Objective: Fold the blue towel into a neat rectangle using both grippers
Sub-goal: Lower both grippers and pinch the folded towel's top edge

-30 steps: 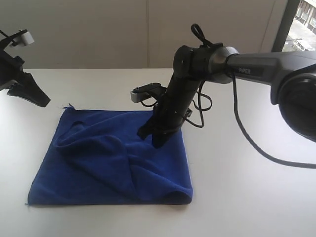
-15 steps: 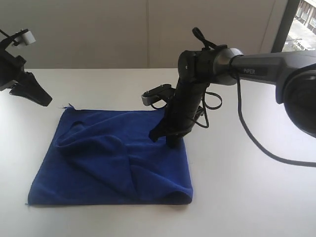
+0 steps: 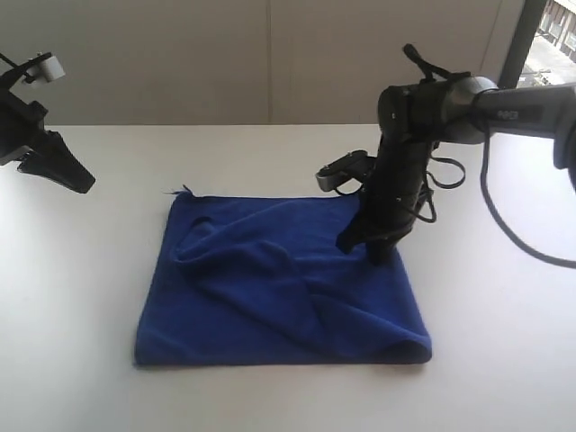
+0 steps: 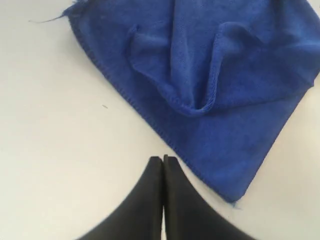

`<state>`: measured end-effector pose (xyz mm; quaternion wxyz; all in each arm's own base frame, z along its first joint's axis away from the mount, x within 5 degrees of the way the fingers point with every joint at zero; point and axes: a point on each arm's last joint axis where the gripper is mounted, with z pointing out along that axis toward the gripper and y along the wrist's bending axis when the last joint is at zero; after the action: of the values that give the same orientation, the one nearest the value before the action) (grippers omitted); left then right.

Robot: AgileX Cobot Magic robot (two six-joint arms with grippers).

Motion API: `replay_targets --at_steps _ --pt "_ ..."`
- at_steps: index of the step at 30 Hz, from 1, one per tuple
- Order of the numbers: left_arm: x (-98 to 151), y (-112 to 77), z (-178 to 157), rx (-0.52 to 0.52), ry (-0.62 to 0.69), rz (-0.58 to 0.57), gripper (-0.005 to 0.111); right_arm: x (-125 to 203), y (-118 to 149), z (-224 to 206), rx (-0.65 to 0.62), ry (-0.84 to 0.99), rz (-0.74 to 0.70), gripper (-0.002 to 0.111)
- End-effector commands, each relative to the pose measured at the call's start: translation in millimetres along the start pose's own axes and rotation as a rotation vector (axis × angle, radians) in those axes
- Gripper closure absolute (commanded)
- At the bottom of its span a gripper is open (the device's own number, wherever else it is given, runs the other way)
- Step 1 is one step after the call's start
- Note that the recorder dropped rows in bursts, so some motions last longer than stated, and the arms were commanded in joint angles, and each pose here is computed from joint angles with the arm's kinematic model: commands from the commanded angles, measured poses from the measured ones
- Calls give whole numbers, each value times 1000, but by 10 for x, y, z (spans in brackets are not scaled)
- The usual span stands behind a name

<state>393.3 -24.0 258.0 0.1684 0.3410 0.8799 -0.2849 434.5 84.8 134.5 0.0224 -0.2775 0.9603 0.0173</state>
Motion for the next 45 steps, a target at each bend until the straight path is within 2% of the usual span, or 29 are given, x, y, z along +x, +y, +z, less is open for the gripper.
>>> replay_targets --at_steps 1,6,11,13,15,18,21,23,25,29,32,38,40,45 --pt "23 -73 -35 73 21 6 107 189 -318 53 41 55 -20 108" --pt "23 -77 -35 77 21 5 107 256 -455 34 43 51 8 108" --pt "-56 -114 15 154 -62 7 107 180 -366 -224 -30 -87 8 108" --pt "-115 -126 109 208 -107 7 107 157 -348 -380 -24 -148 3 108" --pt "-149 -154 278 246 -87 12 107 157 -339 -544 -2 -191 2 108" --pt "-246 -145 573 224 -23 49 107 164 -297 -754 -5 -248 7 108" --pt "-469 -123 780 239 35 83 107 144 -168 -908 -117 -319 -1 108" --pt "-646 -8 890 205 33 100 107 123 -60 -965 -231 -359 -12 108" --pt "-749 125 987 181 27 60 107 97 13 -980 -320 -389 -20 108" --pt "-864 224 1060 166 -4 74 107 60 51 -952 -334 -406 -55 108" --pt "-899 136 1200 186 11 135 107 13 72 -888 -323 -415 -71 100" --pt "-911 -6 1483 225 50 264 106 -118 158 -613 -322 -399 -67 73" --pt "-901 -22 1561 236 61 272 99 -144 176 -546 -321 -395 -67 69" --pt "-866 -11 1730 230 88 300 66 -163 172 -449 -323 -384 -61 68"
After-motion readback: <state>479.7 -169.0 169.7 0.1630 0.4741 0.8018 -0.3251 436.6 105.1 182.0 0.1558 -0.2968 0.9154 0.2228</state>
